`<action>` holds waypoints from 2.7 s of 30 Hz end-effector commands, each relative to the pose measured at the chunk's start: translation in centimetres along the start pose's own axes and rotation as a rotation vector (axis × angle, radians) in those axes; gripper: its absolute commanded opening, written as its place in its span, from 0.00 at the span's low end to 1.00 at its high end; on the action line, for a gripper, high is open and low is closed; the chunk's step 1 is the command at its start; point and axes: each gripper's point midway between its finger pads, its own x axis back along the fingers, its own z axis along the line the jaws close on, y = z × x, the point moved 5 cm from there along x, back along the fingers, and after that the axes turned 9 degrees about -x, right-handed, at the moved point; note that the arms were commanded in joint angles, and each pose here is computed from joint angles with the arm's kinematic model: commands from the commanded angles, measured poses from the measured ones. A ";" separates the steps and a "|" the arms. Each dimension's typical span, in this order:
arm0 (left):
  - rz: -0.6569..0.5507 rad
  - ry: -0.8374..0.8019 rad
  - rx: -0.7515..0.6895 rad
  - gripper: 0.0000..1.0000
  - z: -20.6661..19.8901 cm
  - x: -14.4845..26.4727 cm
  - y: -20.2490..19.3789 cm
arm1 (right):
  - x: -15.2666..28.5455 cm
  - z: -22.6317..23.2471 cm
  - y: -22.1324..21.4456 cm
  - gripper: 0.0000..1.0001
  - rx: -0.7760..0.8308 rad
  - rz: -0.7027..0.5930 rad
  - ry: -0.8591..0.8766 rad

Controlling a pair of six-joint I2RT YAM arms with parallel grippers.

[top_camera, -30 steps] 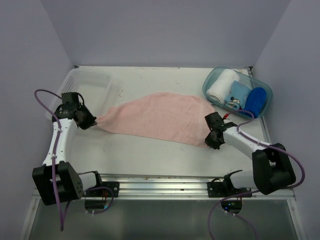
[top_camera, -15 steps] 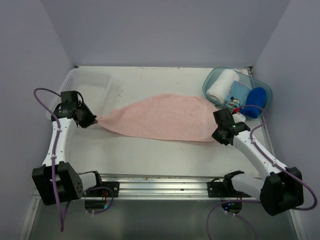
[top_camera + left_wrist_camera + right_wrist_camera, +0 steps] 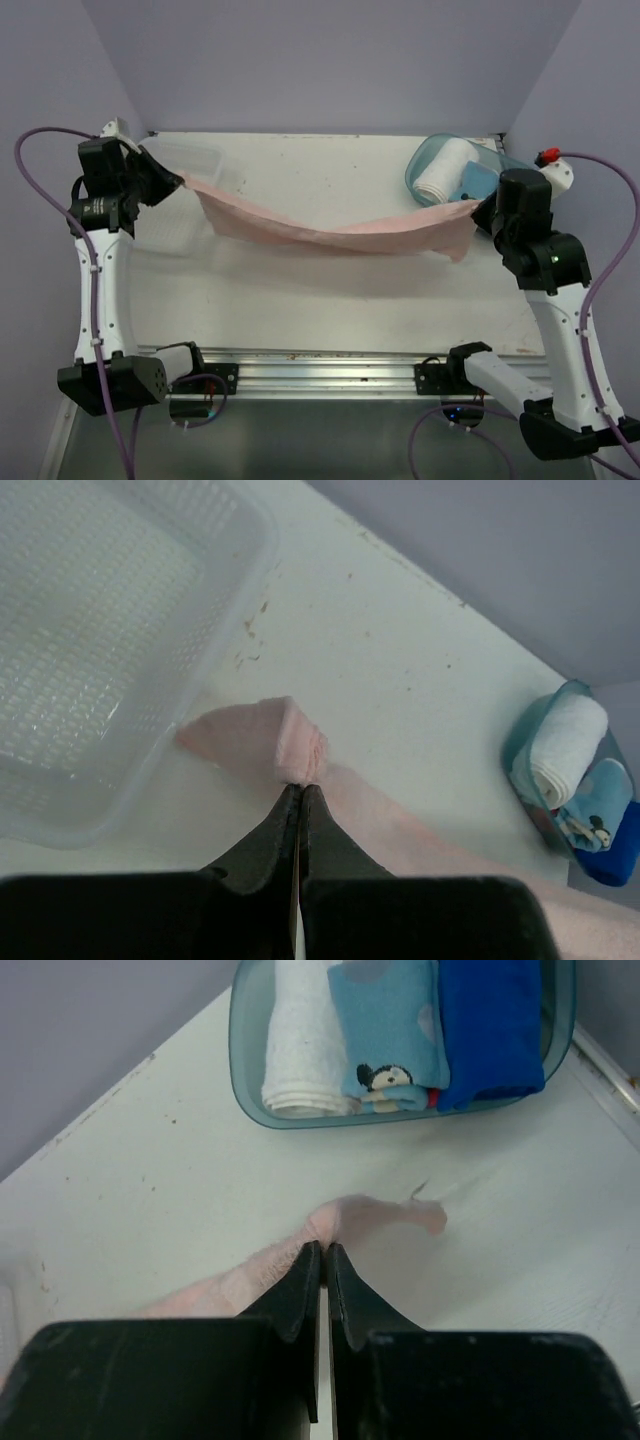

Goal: Roll the towels
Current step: Flatten the towel, then fold the towel

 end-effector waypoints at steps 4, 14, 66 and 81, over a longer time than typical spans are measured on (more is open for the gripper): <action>-0.346 -0.199 -0.092 0.00 -5.9 9.7 6.4 | 7.6 0.1 7.3 0.00 0.043 -0.192 0.094; -0.715 -0.227 -0.209 0.00 -9.5 24.8 8.1 | 18.3 -4.1 12.1 0.00 -0.006 -0.372 0.212; 0.152 0.137 -0.023 0.00 3.5 -11.1 -5.1 | -18.8 -3.1 -5.4 0.00 0.330 0.075 -0.398; 0.183 0.151 -0.059 0.00 3.4 -7.4 -7.5 | -13.1 -6.6 -7.6 0.00 0.266 0.172 -0.357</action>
